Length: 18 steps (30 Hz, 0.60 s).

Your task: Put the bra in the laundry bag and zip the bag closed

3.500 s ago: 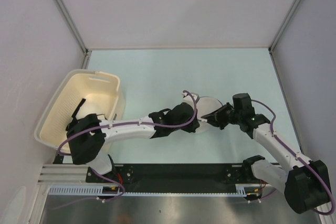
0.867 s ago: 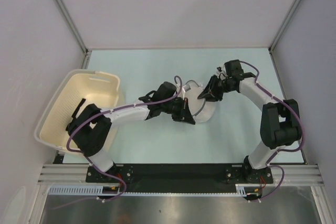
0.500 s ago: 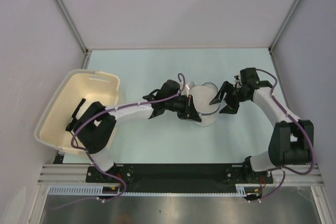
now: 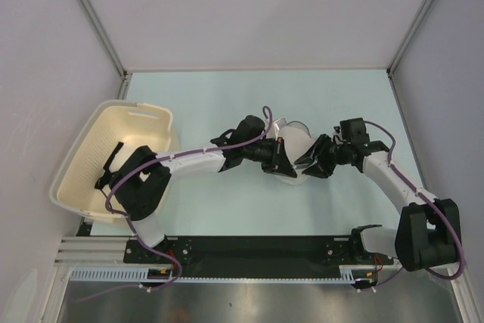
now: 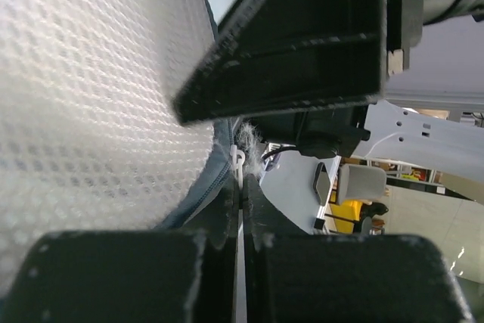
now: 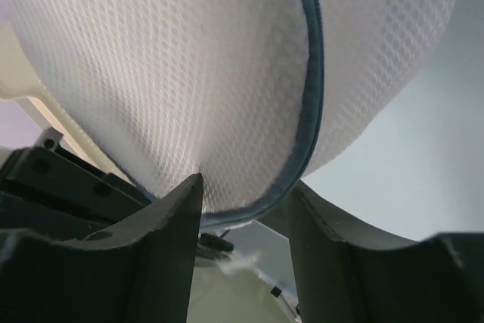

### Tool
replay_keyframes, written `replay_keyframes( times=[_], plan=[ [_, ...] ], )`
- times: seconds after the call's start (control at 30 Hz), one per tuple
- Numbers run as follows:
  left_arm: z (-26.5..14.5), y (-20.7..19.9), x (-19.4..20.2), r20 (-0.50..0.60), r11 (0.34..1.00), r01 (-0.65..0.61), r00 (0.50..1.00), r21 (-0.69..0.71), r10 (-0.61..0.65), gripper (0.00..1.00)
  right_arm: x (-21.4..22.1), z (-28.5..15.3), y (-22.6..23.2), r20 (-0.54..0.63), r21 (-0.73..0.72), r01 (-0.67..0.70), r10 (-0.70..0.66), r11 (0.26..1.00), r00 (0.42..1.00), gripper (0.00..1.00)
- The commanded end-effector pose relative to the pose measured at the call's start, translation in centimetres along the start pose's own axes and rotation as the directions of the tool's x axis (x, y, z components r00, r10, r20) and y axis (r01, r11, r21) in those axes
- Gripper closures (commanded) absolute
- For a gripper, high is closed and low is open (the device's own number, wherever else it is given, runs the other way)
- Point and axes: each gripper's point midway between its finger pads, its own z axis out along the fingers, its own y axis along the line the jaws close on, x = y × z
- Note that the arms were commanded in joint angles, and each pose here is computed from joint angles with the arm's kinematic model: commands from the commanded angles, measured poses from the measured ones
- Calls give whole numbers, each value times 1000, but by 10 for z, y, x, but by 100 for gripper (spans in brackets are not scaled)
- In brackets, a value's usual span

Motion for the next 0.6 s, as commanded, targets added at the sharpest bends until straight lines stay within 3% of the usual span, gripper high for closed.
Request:
replay_keyframes(
  times=[0.0, 0.03, 0.07, 0.17, 0.3, 0.37, 0.43, 0.57],
  plan=[
    [0, -21, 0, -4, 997, -24, 1000, 68, 24, 100, -16, 8, 15, 31, -60, -8, 10, 998, 999, 53],
    [0, -20, 2, -7, 998, -23, 1000, 66, 23, 100, -16, 8, 15, 21, -64, -6, 8, 998, 1000, 60],
    [-1, -16, 3, -7, 998, -23, 1000, 52, 23, 100, -18, 9, 14, 19, -64, 2, 0, 998, 1000, 73],
    [-8, 0, 2, 8, 1000, -15, 1000, -1, 15, 100, -26, 1, 5, 37, -50, -19, 21, 999, 999, 91],
    [-38, 44, -12, 62, 998, 28, 998, -64, -25, 100, -34, -7, -9, 30, -57, 29, -27, 998, 999, 99],
    [-62, 83, -26, 99, 989, 61, 994, -133, -48, 100, -26, -8, -4, -43, -112, 66, -71, 992, 997, 100],
    [-70, 97, -36, 87, 985, 69, 995, -160, -55, 100, -22, -5, -5, -98, -125, 120, -133, 985, 986, 100],
    [-72, 72, -47, 47, 986, -49, 997, -162, 57, 100, -29, 0, 0, -121, -137, 192, -208, 972, 971, 100]
  ],
)
